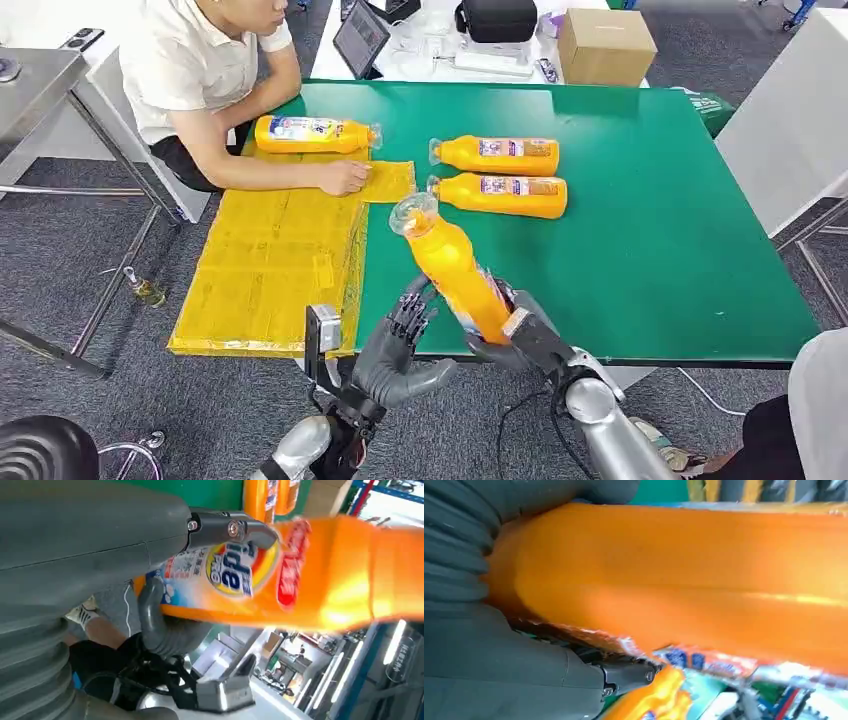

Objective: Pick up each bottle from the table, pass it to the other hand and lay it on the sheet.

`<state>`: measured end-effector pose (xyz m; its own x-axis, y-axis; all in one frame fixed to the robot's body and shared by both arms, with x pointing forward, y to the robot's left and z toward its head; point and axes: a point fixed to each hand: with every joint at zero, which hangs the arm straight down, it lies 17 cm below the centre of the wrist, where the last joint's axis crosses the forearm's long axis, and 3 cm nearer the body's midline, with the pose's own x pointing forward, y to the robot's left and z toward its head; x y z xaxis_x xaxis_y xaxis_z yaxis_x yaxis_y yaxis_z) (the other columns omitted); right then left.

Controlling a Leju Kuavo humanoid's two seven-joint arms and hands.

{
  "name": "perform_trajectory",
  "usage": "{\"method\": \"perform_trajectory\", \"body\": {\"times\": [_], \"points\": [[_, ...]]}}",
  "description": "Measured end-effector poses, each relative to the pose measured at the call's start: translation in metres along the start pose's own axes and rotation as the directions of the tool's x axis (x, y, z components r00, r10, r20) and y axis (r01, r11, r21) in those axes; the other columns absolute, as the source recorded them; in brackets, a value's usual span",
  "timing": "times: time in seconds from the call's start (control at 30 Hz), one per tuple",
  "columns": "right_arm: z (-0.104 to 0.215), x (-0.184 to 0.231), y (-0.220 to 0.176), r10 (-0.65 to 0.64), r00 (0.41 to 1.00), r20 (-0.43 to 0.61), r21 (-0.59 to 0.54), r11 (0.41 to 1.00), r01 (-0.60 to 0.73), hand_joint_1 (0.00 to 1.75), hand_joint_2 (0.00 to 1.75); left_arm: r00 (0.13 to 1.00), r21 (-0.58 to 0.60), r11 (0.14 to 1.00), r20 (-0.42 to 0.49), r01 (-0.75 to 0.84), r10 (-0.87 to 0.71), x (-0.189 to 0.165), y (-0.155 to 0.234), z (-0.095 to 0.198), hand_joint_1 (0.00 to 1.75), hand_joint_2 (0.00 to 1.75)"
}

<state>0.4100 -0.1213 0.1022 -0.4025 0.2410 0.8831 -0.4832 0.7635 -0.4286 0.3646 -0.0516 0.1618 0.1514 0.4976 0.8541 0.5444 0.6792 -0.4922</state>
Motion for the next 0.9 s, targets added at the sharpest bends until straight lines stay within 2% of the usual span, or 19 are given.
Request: {"method": "perform_trajectory", "body": {"times": [0.03,0.13,0.17,0.3,0.47,0.5,0.57,0.9], "points": [[-0.002,0.003,0.003,-0.007,1.0,0.015,0.013,1.0,0.007,1.73,1.75,1.0,0.01,1.0,0.005,0.009,-0.009,0.002,0.002,-0.004,0.0,1.75],[-0.001,0.03,0.035,-0.17,0.979,0.111,0.128,0.98,0.156,1.73,1.75,0.999,0.037,0.999,0.015,0.029,-0.03,0.009,0.005,-0.02,0.0,1.75],[0.0,0.035,0.043,-0.189,0.974,0.121,0.144,0.975,0.171,1.75,1.75,1.0,0.041,0.999,0.012,0.018,-0.019,0.011,0.006,-0.027,0.0,1.75],[-0.006,0.035,0.049,-0.115,0.985,0.129,0.154,0.984,0.094,1.73,1.75,1.0,0.041,0.999,0.01,-0.001,0.001,0.017,0.008,-0.039,0.0,1.75],[-0.009,0.038,0.054,-0.1,0.984,0.148,0.17,0.983,0.074,1.75,1.75,1.0,0.065,0.998,0.015,-0.025,0.024,0.022,0.015,-0.044,0.0,1.75],[-0.011,0.039,0.055,-0.097,0.984,0.15,0.171,0.983,0.071,1.71,1.75,1.0,0.09,0.996,0.03,-0.008,0.005,0.024,0.019,-0.046,0.0,1.75],[-0.012,0.039,0.055,-0.093,0.984,0.149,0.169,0.983,0.067,1.75,1.75,0.998,0.118,0.993,0.059,0.01,-0.017,0.029,0.022,-0.048,0.0,1.75],[-0.014,0.039,0.058,-0.088,0.985,0.148,0.171,0.983,0.063,1.75,1.75,0.997,0.132,0.991,0.079,0.008,-0.018,0.033,0.023,-0.049,0.0,1.75]]}}
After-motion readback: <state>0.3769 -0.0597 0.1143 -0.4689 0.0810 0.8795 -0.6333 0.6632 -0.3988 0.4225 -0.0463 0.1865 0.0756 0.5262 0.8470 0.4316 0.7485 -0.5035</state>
